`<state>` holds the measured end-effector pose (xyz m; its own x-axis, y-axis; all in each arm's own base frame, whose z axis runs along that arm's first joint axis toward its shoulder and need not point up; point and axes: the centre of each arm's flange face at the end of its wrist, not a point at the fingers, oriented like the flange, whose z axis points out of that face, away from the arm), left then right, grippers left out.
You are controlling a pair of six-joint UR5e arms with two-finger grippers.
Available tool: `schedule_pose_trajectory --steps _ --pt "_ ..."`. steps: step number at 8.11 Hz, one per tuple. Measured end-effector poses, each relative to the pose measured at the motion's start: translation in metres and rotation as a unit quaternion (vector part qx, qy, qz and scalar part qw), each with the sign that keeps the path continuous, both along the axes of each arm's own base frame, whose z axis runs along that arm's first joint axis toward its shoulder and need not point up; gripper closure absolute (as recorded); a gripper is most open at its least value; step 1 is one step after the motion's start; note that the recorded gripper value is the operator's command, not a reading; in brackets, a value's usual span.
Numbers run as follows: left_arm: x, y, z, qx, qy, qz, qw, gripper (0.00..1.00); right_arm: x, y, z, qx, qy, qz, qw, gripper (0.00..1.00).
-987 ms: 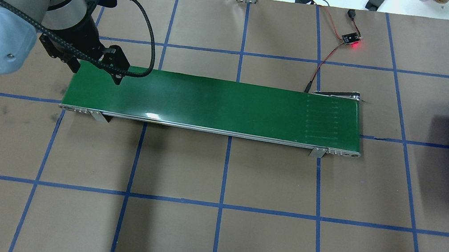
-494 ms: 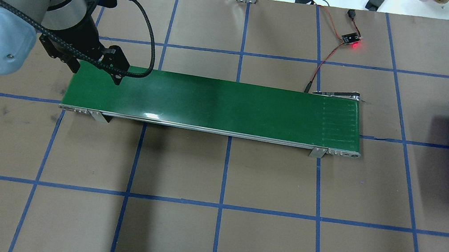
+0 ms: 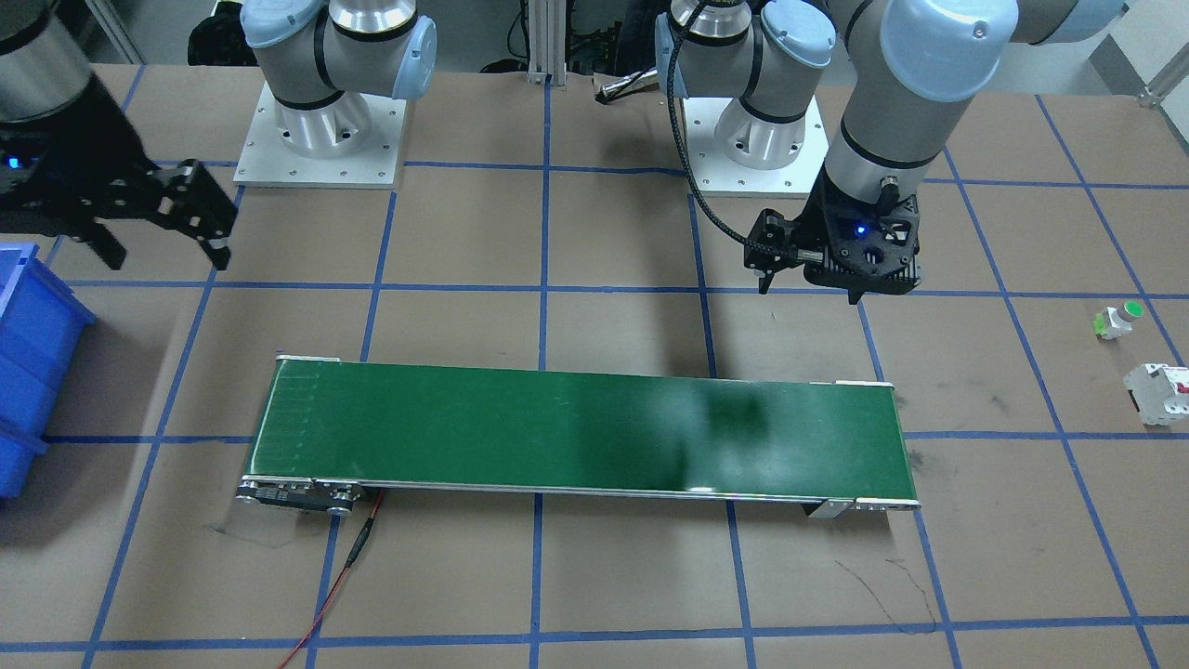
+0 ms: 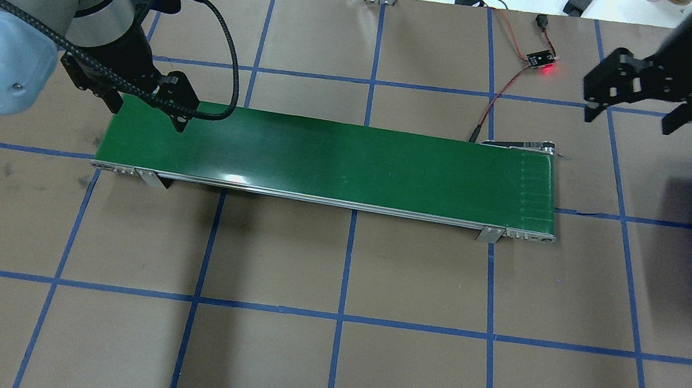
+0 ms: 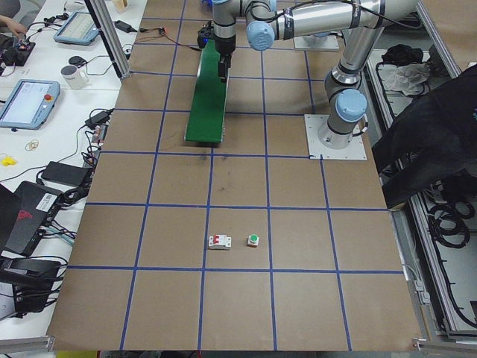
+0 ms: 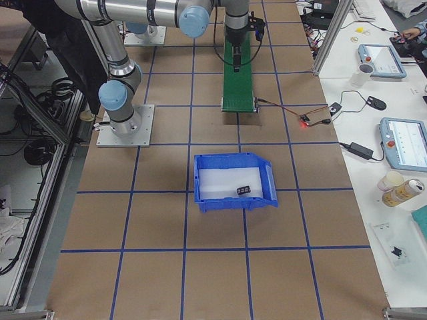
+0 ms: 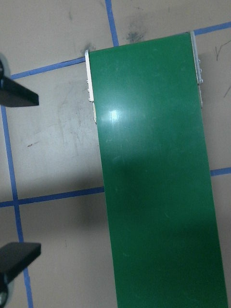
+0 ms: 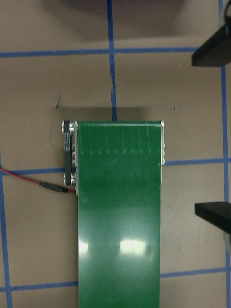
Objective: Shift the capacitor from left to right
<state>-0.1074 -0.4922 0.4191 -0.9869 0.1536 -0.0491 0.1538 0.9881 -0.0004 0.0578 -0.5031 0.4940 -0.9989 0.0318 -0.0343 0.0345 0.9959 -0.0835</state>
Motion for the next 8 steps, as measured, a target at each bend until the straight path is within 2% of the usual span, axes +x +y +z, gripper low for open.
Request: schedule_pose_trajectory --steps 3,8 --pt "0.000 -0.001 0.000 -0.001 0.002 0.001 1.0000 0.00 0.080 0.010 -0.002 0.002 -0.007 -0.045 0.9990 0.00" --pt "0.000 -0.001 0.000 -0.001 0.003 0.003 1.0000 0.00 0.091 0.010 -0.005 0.003 -0.004 -0.052 0.9986 0.00"
